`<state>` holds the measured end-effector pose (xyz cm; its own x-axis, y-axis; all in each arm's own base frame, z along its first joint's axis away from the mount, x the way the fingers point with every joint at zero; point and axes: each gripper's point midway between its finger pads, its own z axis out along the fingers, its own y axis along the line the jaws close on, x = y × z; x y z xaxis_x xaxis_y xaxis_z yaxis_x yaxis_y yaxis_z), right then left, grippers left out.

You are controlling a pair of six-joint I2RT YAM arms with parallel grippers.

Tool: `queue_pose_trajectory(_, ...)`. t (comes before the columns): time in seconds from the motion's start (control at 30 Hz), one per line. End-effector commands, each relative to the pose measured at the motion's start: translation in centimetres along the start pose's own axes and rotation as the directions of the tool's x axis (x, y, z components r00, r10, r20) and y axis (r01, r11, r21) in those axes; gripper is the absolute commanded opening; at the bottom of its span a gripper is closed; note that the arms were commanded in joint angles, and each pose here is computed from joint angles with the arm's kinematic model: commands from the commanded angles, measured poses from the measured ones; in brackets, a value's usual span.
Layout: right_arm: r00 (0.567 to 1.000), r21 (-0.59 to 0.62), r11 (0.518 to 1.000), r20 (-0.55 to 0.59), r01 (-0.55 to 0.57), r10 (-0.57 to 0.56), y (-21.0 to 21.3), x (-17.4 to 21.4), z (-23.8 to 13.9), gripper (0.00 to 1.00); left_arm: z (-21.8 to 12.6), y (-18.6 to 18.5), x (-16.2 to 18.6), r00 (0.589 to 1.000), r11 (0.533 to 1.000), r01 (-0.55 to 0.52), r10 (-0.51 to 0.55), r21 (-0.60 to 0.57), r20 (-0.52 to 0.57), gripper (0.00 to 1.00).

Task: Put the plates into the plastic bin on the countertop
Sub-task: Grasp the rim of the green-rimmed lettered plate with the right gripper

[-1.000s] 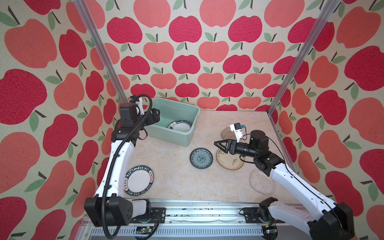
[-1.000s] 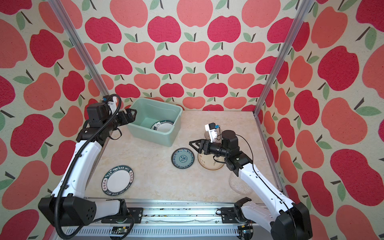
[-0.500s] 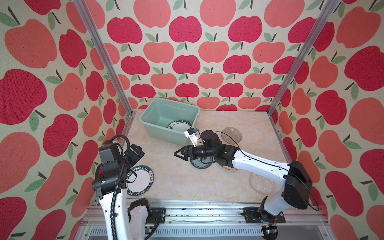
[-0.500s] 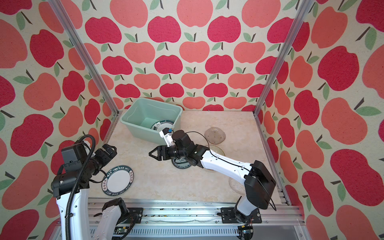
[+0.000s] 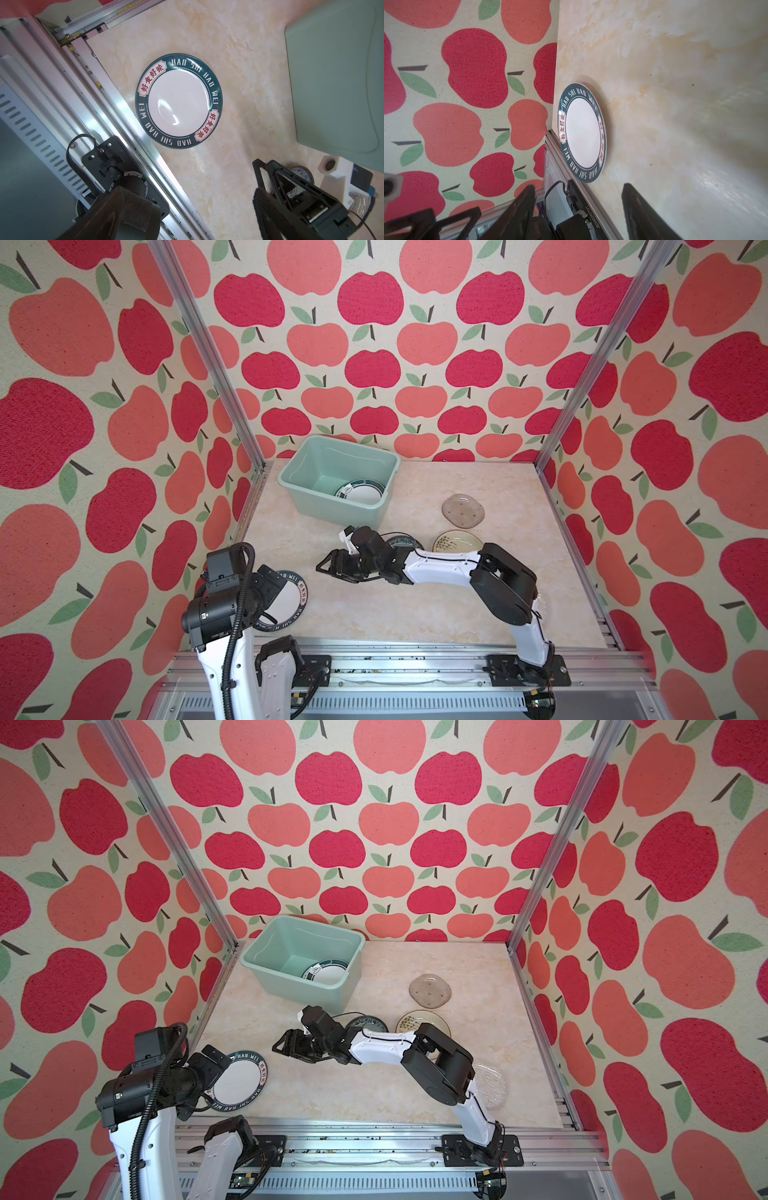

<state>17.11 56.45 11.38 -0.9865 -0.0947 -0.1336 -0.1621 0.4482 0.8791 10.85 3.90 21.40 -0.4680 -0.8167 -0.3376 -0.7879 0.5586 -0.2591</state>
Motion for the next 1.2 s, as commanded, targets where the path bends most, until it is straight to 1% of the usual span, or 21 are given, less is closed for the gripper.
queue_pose_trajectory(0.0,0.995,-0.060,0.993,-0.012,-0.104,0.103,1.0,0.4,2.8,0.68,-0.3,1.2,1.2,0.999,0.999,-0.012,0.010,-0.043,-0.038,1.00)
queue_pose_trajectory(0.03,0.993,-0.057,0.992,-0.015,-0.116,0.116,0.8,0.3,3.4,0.67,-0.2,1.1,1.3,0.999,0.999,-0.017,0.015,-0.037,-0.047,1.00)
queue_pose_trajectory(0.1,0.993,-0.053,0.993,-0.056,-0.106,0.103,1.4,2.3,5.0,0.67,0.2,0.7,1.6,0.997,1.000,-0.023,0.022,-0.019,-0.073,1.00)
queue_pose_trajectory(0.2,0.991,-0.026,0.993,-0.069,-0.115,0.113,0.8,2.9,6.3,0.67,0.5,0.6,2.1,0.996,1.000,-0.030,0.030,-0.004,-0.087,1.00)
queue_pose_trajectory(0.4,0.982,0.035,0.984,-0.076,-0.172,0.175,-1.2,3.9,8.0,0.64,0.8,0.6,3.2,0.994,0.999,-0.031,0.034,0.033,-0.101,1.00)
queue_pose_trajectory(0.5,0.979,0.063,0.981,-0.084,-0.181,0.186,-2.0,4.3,8.5,0.62,0.6,0.5,3.3,0.993,0.998,-0.044,0.048,0.042,-0.105,1.00)
queue_pose_trajectory(0.77,0.980,0.080,0.980,-0.066,-0.180,0.186,-2.4,4.1,8.2,0.61,0.2,0.1,2.5,0.990,0.994,-0.102,0.105,0.038,-0.095,0.99)
queue_pose_trajectory(0.9,0.979,0.090,0.977,-0.050,-0.194,0.199,-3.1,4.1,7.7,0.61,0.3,-0.2,2.1,0.989,0.993,-0.112,0.115,0.043,-0.090,0.99)
queue_pose_trajectory(1.0,0.982,0.067,0.980,-0.021,-0.187,0.188,-2.9,3.6,7.0,0.61,0.6,-0.4,2.0,0.989,0.992,-0.113,0.117,0.053,-0.088,0.99)
queue_pose_trajectory(1.17,0.987,0.041,0.986,-0.006,-0.159,0.160,-2.4,3.2,6.0,0.62,1.1,-0.4,1.9,0.989,0.992,-0.114,0.118,0.050,-0.090,0.99)
